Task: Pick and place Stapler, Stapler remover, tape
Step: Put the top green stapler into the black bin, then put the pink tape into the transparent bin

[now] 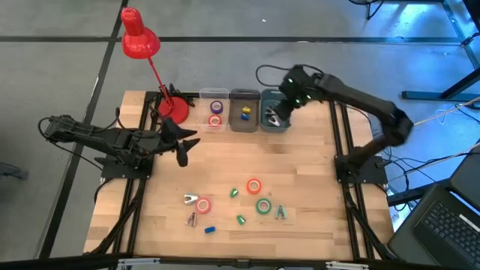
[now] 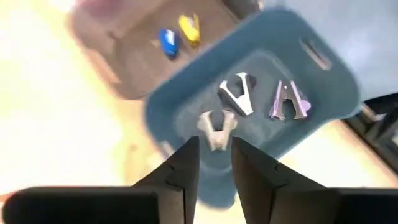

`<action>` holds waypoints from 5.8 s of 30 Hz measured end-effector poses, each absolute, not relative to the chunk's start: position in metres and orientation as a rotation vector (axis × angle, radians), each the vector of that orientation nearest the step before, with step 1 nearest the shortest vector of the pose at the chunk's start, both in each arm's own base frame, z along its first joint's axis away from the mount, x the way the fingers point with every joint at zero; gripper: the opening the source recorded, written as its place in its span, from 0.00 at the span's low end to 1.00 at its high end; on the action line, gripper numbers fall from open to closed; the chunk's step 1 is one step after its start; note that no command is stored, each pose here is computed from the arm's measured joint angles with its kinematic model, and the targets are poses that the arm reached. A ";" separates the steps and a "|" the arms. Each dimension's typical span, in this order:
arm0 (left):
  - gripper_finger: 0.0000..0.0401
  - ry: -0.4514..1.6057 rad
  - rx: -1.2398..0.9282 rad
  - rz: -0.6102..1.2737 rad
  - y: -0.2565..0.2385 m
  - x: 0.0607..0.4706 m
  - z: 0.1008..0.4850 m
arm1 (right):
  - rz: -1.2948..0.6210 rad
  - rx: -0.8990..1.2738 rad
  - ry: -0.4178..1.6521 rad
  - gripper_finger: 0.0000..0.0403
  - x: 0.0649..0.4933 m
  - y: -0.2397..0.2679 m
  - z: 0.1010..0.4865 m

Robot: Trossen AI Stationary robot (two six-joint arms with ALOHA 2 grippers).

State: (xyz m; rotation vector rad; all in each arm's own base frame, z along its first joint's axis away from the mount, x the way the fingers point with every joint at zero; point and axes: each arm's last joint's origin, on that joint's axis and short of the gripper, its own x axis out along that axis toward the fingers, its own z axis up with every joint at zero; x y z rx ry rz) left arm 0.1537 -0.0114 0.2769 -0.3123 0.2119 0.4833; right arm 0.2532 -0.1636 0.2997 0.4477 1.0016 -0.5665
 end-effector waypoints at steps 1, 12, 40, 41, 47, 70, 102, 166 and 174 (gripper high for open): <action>0.41 0.213 -0.325 0.471 -0.012 0.154 0.277 | -0.574 0.428 0.980 0.22 0.248 -0.151 0.308; 0.41 0.284 -0.410 0.350 -0.017 0.163 0.270 | -0.618 0.644 0.860 0.19 0.175 -0.041 0.297; 0.41 0.675 -0.929 0.314 -0.051 0.296 0.158 | -0.567 0.770 0.672 0.19 0.166 -0.017 0.264; 0.41 0.692 -0.966 0.317 -0.053 0.298 0.155 | -0.568 0.773 0.670 0.19 0.166 -0.017 0.265; 0.34 0.771 -0.972 0.268 -0.073 0.312 0.156 | -0.578 0.786 0.663 0.19 0.166 -0.017 0.265; 0.45 0.903 -0.781 0.247 -0.084 0.327 0.137 | -0.570 0.793 0.640 0.19 0.167 -0.017 0.266; 0.15 0.774 -0.536 0.188 -0.083 0.343 0.119 | -0.560 0.794 0.642 0.19 0.168 -0.017 0.267; 0.47 0.844 -0.282 0.358 0.254 0.356 0.177 | -0.673 0.659 0.570 0.19 0.168 -0.024 0.269; 0.59 0.797 -0.472 0.280 0.241 0.346 0.209 | -0.642 0.651 0.590 0.19 0.168 -0.023 0.269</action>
